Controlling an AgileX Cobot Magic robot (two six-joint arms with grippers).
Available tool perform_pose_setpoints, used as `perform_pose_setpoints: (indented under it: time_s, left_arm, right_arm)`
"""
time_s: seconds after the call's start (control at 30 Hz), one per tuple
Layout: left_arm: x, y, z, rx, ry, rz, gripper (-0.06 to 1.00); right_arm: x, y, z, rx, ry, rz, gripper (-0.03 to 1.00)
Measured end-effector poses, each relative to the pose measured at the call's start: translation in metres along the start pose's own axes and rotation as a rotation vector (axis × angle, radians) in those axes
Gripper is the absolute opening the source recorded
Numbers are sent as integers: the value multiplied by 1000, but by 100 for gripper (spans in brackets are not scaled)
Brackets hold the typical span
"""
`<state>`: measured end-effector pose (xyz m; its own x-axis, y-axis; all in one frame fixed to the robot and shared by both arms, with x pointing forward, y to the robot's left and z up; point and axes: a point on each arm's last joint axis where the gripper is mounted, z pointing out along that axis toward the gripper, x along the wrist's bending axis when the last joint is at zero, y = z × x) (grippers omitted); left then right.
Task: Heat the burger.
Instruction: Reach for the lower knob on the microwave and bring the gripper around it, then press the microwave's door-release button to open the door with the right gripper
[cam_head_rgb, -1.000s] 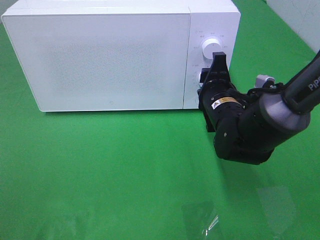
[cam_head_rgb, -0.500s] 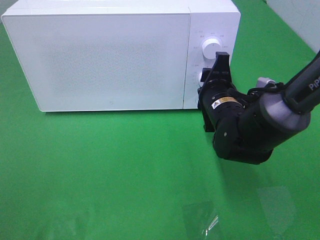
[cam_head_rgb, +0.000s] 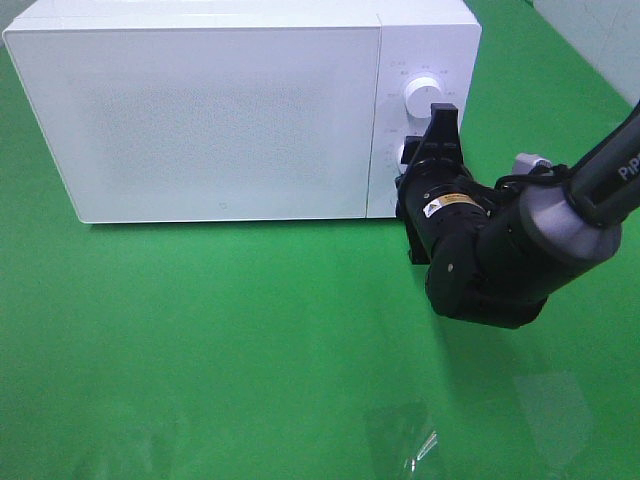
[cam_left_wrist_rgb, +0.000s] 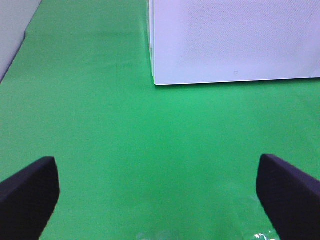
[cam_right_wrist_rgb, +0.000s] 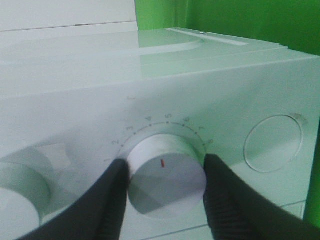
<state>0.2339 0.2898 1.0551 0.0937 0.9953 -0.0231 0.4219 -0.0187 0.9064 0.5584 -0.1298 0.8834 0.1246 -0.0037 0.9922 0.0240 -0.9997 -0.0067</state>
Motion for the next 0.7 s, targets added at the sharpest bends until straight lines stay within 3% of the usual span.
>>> perform_pose_setpoints:
  time_s: [0.3,0.7]
  left_arm:
    - [0,0,0,0,0,0,99]
    - [0,0,0,0,0,0,99]
  right_arm:
    - [1,0,0,0,-6,-14,48]
    - [-4,1,-3,4,-60,-61,70]
